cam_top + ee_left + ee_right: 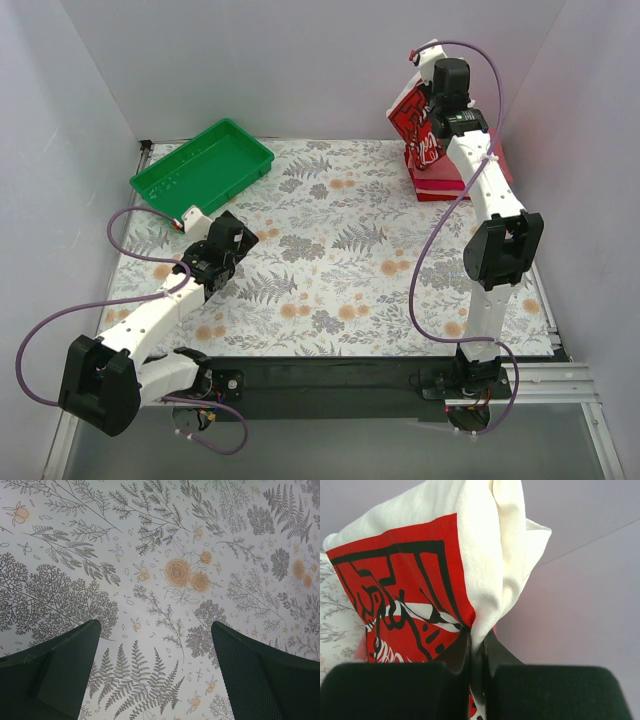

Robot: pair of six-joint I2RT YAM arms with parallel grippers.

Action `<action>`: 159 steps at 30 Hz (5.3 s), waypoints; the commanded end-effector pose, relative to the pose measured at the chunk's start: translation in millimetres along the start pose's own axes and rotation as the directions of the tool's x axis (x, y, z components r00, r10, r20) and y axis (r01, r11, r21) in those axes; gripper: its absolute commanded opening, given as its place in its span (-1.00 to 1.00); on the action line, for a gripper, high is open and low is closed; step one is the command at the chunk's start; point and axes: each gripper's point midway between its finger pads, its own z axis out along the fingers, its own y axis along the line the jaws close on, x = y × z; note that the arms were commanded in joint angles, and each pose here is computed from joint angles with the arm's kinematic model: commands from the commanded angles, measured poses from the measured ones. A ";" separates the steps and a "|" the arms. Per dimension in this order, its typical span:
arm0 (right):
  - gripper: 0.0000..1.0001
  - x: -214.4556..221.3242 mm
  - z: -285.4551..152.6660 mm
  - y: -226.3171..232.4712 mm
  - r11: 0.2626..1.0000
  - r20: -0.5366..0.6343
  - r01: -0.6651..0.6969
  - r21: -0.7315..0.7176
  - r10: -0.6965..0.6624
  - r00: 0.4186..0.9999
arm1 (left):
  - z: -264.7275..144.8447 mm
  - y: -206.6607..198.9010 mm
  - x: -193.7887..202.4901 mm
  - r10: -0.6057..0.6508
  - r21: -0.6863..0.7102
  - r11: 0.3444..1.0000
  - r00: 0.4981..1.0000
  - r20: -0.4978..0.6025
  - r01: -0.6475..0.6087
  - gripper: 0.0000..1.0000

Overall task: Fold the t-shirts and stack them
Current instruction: Neatly place the folded tshirt to the corner, then reset both grippers

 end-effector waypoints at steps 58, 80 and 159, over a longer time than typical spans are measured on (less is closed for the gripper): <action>-0.97 -4.2 2.5 -21.0 0.988 0.019 -0.142 0.061 0.141 0.990 | 0.2 -11.3 -4.0 -0.009 0.024 1.000 1.000 -0.002 0.009 0.86; -0.97 66.2 58.5 -31.3 0.980 -0.084 -0.172 0.103 0.181 0.980 | 7.7 -10.6 2.4 0.010 0.003 1.000 1.000 -0.019 -0.010 0.86; 0.97 272.4 -246.9 86.6 0.574 -0.075 -0.809 -0.126 0.808 0.584 | -51.6 -17.4 -18.1 -0.171 0.184 0.967 0.984 -0.042 0.175 0.92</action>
